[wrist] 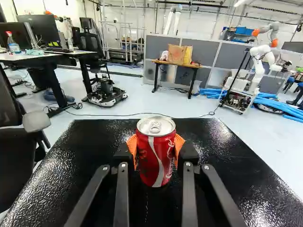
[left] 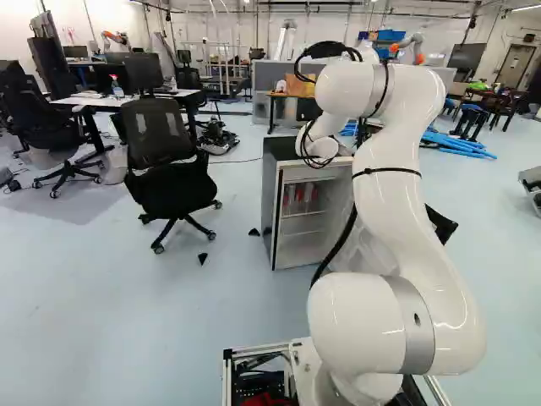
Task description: Grab a drink from the fridge
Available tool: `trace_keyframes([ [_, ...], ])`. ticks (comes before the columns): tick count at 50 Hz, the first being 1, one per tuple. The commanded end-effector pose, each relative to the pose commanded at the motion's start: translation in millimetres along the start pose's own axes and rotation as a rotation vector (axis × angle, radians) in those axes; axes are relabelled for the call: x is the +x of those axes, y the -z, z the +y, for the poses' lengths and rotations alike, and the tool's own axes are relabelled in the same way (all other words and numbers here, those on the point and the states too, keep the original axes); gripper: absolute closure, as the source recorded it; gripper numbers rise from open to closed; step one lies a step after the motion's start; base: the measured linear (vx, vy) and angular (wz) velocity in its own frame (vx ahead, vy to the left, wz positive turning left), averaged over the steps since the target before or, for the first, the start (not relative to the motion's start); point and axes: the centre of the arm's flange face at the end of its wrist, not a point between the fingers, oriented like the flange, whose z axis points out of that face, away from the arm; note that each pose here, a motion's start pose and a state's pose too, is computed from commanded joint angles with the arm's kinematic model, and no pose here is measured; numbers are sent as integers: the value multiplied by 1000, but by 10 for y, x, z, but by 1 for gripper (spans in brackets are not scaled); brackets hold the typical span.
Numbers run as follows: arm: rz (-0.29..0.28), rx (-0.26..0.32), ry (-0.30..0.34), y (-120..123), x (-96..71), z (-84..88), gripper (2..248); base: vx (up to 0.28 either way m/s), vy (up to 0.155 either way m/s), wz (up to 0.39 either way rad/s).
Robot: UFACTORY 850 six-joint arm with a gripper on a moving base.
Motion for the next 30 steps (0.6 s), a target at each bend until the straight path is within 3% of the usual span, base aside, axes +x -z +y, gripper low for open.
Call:
trace_keyframes([
  [16, 0, 0, 0, 0, 0, 0, 150, 0, 0, 0],
  [17, 0, 0, 0, 0, 0, 0, 121, 0, 0, 0],
  [22, 0, 0, 0, 0, 0, 0, 121, 0, 0, 0],
  [23, 0, 0, 0, 0, 0, 0, 87, 0, 0, 0],
  [27, 0, 0, 0, 0, 0, 0, 87, 0, 0, 0],
  [28, 0, 0, 0, 0, 0, 0, 51, 0, 0, 0],
  [30, 0, 0, 0, 1, 0, 0, 51, 0, 0, 0],
])
